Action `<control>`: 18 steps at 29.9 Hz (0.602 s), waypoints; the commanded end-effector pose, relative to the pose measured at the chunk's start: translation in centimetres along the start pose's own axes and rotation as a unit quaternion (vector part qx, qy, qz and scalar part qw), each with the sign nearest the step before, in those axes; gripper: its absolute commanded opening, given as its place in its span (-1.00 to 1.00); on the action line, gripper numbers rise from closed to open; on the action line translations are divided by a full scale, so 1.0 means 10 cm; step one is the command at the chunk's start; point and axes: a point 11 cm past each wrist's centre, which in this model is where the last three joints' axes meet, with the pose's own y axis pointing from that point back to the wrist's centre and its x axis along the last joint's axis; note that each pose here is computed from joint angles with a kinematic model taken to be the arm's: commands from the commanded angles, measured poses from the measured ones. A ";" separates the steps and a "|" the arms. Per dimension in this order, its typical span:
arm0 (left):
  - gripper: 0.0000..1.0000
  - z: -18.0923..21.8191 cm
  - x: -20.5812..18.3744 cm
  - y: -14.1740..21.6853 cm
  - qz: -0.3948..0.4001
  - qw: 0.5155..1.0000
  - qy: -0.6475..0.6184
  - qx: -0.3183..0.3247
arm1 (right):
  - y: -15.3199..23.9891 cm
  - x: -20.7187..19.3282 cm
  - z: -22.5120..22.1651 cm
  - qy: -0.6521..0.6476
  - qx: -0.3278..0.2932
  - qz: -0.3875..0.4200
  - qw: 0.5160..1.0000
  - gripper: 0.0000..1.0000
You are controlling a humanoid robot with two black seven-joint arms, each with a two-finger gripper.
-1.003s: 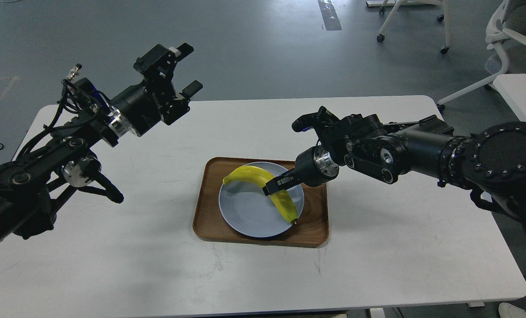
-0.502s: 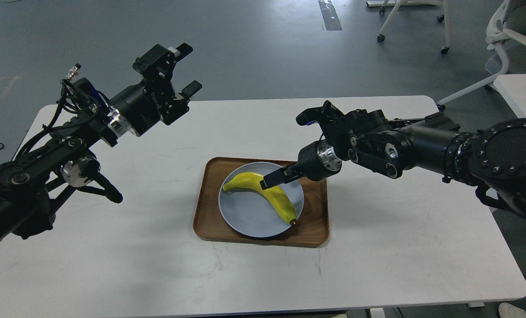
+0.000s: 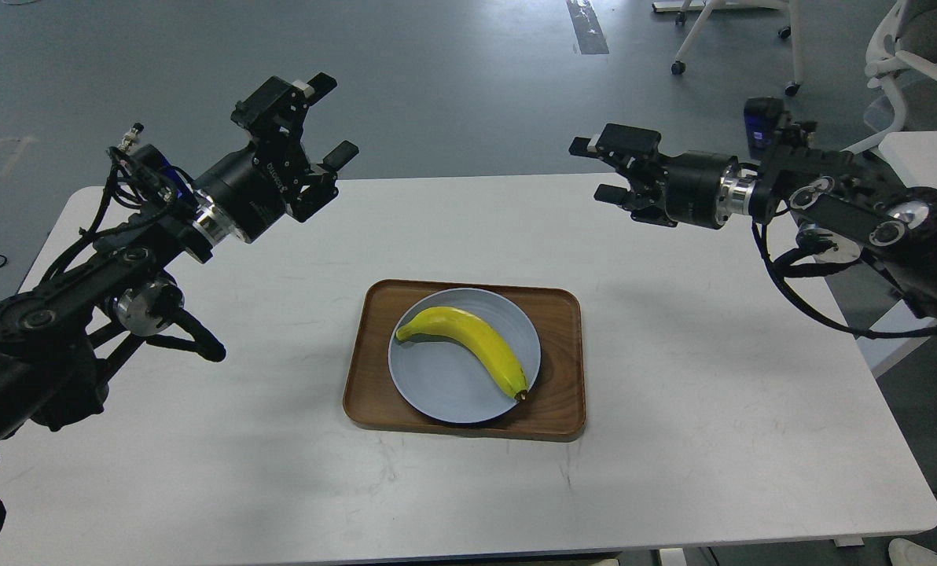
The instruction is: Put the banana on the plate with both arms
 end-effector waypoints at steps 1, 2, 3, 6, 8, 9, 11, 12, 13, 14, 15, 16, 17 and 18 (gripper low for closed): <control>0.95 -0.07 0.05 0.02 0.030 0.999 0.033 -0.006 | 0.17 0.06 0.22 -0.067 0.025 0.046 0.996 0.99; 0.95 -0.09 0.08 0.02 0.049 0.998 0.045 -0.011 | 0.22 0.05 0.30 -0.087 0.034 0.059 0.994 0.99; 0.95 -0.12 0.11 0.03 0.067 0.996 0.055 -0.014 | 0.25 0.04 0.37 -0.106 0.042 0.069 0.991 0.99; 0.95 -0.19 0.15 0.08 0.086 0.994 0.066 -0.015 | 0.27 0.03 0.41 -0.139 0.066 0.088 0.984 1.00; 0.95 -0.24 0.14 0.11 0.087 0.993 0.072 -0.011 | 0.27 0.04 0.41 -0.149 0.073 0.095 0.982 1.00; 0.95 -0.33 0.11 0.14 0.088 0.993 0.080 -0.004 | 0.27 0.05 0.39 -0.157 0.080 0.099 0.979 1.00; 0.95 -0.44 0.04 0.17 0.088 0.992 0.093 0.003 | 0.28 0.07 0.39 -0.166 0.085 0.105 0.977 1.00; 0.95 -0.49 0.02 0.18 0.090 0.991 0.097 0.007 | 0.28 0.05 0.40 -0.170 0.086 0.105 0.976 1.00; 0.95 -0.52 0.00 0.19 0.089 0.991 0.099 0.008 | 0.28 0.05 0.42 -0.173 0.085 0.106 0.976 1.00; 0.95 -0.59 -0.02 0.19 0.093 0.990 0.105 0.013 | 0.28 0.02 0.46 -0.178 0.083 0.105 0.975 1.00; 0.95 -0.65 -0.05 0.17 0.095 0.989 0.111 0.016 | 0.28 0.00 0.48 -0.179 0.081 0.105 0.975 1.00; 0.95 -0.68 -0.07 0.16 0.095 0.989 0.114 0.018 | 0.28 0.00 0.49 -0.179 0.081 0.105 0.975 1.00; 0.95 -0.73 -0.10 0.14 0.096 0.988 0.118 0.020 | 0.29 -0.01 0.50 -0.181 0.079 0.105 0.975 1.00; 0.95 -0.77 -0.13 0.13 0.096 0.988 0.121 0.023 | 0.29 -0.03 0.53 -0.183 0.077 0.104 0.975 1.00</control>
